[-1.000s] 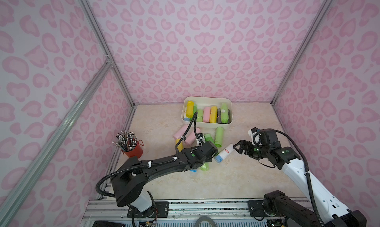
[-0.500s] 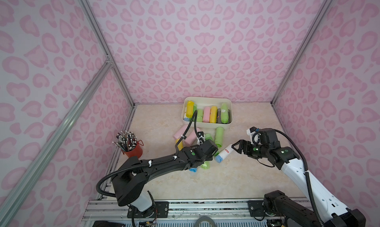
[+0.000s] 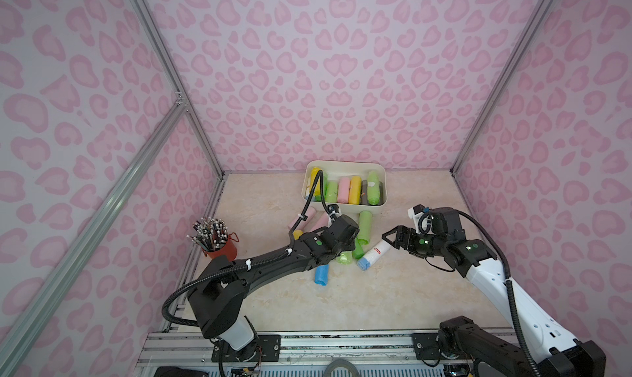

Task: Put the roll of trash bags into the storage box
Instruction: Place the roll of trash bags in the storage box.

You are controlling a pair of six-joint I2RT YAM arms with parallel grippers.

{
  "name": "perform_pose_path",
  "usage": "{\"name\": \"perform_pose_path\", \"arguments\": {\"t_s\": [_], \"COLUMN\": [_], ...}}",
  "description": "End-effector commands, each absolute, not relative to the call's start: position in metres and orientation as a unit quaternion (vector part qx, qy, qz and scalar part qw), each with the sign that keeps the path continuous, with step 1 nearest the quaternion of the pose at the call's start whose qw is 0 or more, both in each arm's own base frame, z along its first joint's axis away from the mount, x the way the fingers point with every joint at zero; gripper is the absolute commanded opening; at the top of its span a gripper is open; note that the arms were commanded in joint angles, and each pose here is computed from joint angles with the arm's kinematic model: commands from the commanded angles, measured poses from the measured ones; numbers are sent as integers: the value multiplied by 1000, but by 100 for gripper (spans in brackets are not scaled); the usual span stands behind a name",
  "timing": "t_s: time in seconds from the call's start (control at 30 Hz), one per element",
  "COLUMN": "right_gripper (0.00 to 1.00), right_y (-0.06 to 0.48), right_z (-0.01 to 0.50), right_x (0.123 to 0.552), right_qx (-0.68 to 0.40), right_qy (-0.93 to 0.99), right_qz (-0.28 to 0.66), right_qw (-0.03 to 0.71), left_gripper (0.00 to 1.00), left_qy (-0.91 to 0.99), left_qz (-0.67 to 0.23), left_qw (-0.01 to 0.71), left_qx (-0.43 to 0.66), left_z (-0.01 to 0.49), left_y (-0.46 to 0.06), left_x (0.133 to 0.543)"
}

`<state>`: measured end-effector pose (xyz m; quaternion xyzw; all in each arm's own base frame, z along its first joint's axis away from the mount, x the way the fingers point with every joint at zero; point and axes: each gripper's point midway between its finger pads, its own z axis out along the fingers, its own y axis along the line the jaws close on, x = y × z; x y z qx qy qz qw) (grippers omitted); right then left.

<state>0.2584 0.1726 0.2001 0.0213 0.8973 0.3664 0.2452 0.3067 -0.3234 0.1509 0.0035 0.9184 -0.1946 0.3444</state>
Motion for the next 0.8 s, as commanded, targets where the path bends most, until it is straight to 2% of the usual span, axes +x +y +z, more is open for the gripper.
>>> {"name": "perform_pose_path", "arguments": {"t_s": [0.0,0.2,0.23,0.43,0.77], "right_gripper": [91,91,91,91,91], "right_y": [178,175,174,169,150], "right_z": [212,225,226,223,213], "right_x": [263,267,267,272,281], "right_qx": [19,24,25,29,56], "right_qy": [887,882,883,890,899], "right_qz": [385,382,379,358,307], "right_qw": [254,275,277,281,308], "left_gripper": [33,33,33,33,33], "left_qy": [903,900,892,879,869], "left_qz": [-217,-202,-213,-222,-240], "left_qw": [369,384,397,418,419], "left_qx": [25,43,43,60,110], "left_z": [171,180,196,214,209], "left_y": [-335,-339,-345,-361,-406], "left_x": [329,369,381,431,505]}}
